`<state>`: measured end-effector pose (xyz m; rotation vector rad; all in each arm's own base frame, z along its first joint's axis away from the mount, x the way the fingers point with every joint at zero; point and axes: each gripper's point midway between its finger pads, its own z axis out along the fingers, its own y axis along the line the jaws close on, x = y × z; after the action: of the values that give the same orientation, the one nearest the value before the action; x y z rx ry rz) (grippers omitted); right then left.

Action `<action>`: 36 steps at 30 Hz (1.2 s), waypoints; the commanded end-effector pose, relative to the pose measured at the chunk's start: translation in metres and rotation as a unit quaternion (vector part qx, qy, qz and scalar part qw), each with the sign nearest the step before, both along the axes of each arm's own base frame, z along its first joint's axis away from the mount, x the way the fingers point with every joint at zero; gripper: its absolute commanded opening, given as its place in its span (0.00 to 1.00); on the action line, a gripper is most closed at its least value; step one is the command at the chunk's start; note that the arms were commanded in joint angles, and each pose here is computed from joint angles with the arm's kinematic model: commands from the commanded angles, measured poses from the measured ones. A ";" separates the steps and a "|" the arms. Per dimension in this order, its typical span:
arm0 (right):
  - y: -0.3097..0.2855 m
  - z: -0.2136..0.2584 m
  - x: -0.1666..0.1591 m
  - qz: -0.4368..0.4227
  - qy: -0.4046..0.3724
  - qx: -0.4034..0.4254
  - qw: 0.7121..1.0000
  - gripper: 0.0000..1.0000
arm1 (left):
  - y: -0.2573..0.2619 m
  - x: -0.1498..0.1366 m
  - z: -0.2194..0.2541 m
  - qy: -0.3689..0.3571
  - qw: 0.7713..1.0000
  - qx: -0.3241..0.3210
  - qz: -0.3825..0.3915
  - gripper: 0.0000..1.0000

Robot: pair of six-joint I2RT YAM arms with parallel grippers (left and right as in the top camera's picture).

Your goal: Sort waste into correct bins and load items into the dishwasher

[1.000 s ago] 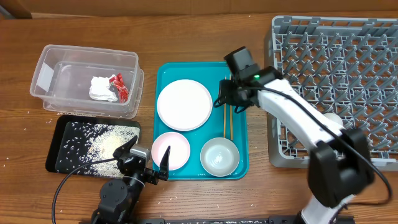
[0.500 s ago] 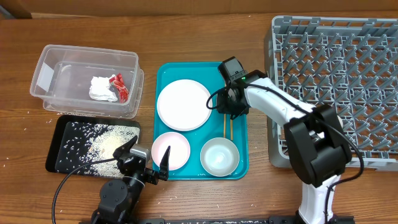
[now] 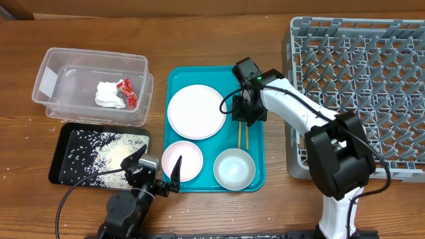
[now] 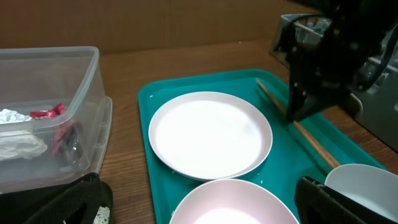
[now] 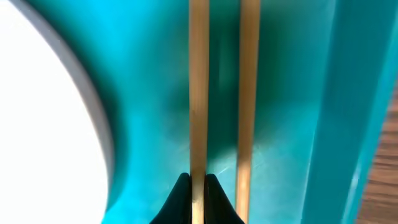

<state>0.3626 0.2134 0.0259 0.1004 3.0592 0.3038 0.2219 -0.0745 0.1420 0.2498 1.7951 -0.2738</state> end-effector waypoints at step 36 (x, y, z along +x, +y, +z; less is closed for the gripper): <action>-0.098 0.121 0.024 0.054 -0.131 -0.024 0.990 0.53 | 0.001 0.000 0.001 -0.007 1.000 0.004 0.000 1.00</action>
<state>0.3919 0.0616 0.1139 0.0270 2.8832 -0.0245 0.2219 -0.0745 0.1420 0.2498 1.7951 -0.2738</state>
